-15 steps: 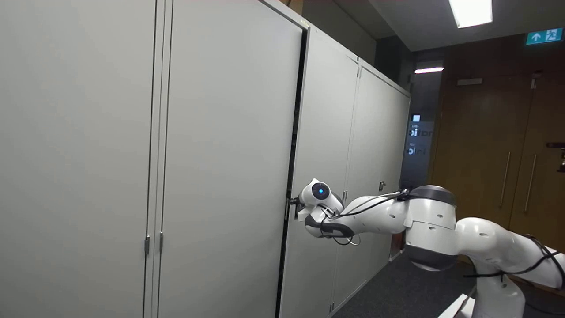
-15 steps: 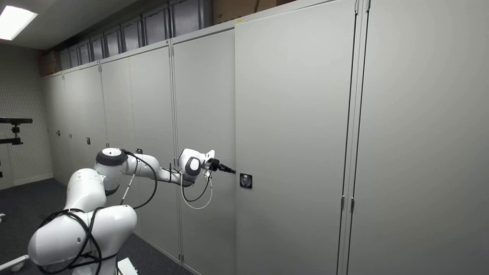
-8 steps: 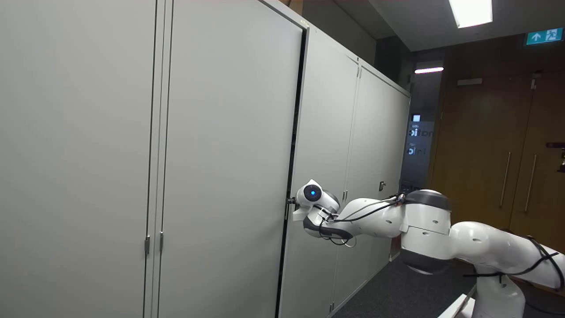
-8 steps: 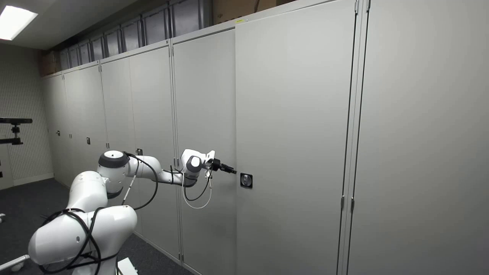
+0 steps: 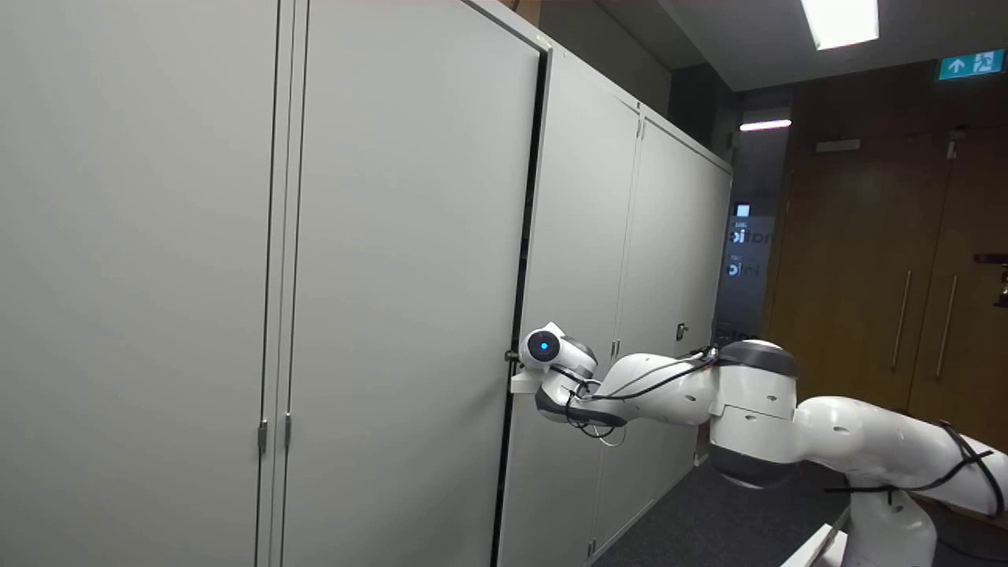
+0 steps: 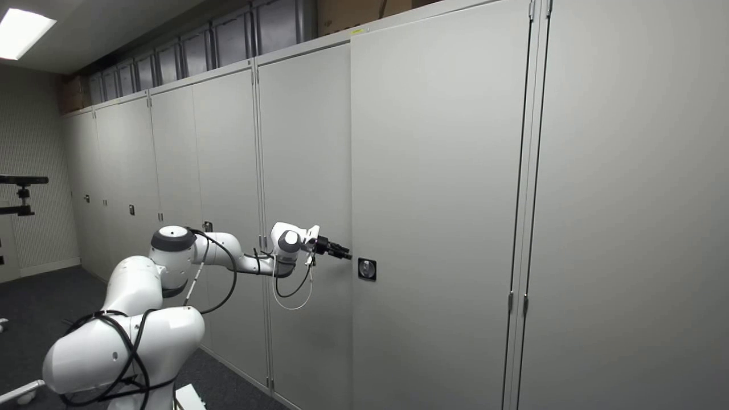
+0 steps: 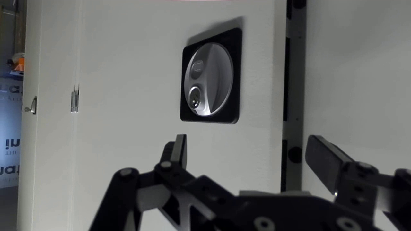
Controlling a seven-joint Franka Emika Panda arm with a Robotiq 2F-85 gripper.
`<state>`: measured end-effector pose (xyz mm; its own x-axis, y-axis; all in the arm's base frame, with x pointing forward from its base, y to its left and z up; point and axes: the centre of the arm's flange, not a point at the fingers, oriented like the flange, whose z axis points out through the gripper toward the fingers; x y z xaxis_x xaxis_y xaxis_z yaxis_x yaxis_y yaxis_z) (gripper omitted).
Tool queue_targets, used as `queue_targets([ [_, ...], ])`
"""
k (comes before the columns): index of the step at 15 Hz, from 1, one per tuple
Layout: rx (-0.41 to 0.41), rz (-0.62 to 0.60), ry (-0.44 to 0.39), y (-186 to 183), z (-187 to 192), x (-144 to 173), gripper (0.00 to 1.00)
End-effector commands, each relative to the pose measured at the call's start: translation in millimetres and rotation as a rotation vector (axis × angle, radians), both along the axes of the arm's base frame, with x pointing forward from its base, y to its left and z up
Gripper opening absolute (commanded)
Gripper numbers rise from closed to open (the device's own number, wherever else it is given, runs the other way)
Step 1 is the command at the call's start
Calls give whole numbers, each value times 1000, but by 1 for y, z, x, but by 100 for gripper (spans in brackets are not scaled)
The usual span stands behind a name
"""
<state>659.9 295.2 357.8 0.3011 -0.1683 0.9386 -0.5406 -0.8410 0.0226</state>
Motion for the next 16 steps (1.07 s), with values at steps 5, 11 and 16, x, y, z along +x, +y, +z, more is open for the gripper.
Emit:
queue_targets([
  [5,-8,-49,-77,5,8,20,100],
  [11,-10,-60,-103,5,6,25,100],
  [16,-9,-69,-114,3,5,30,100],
])
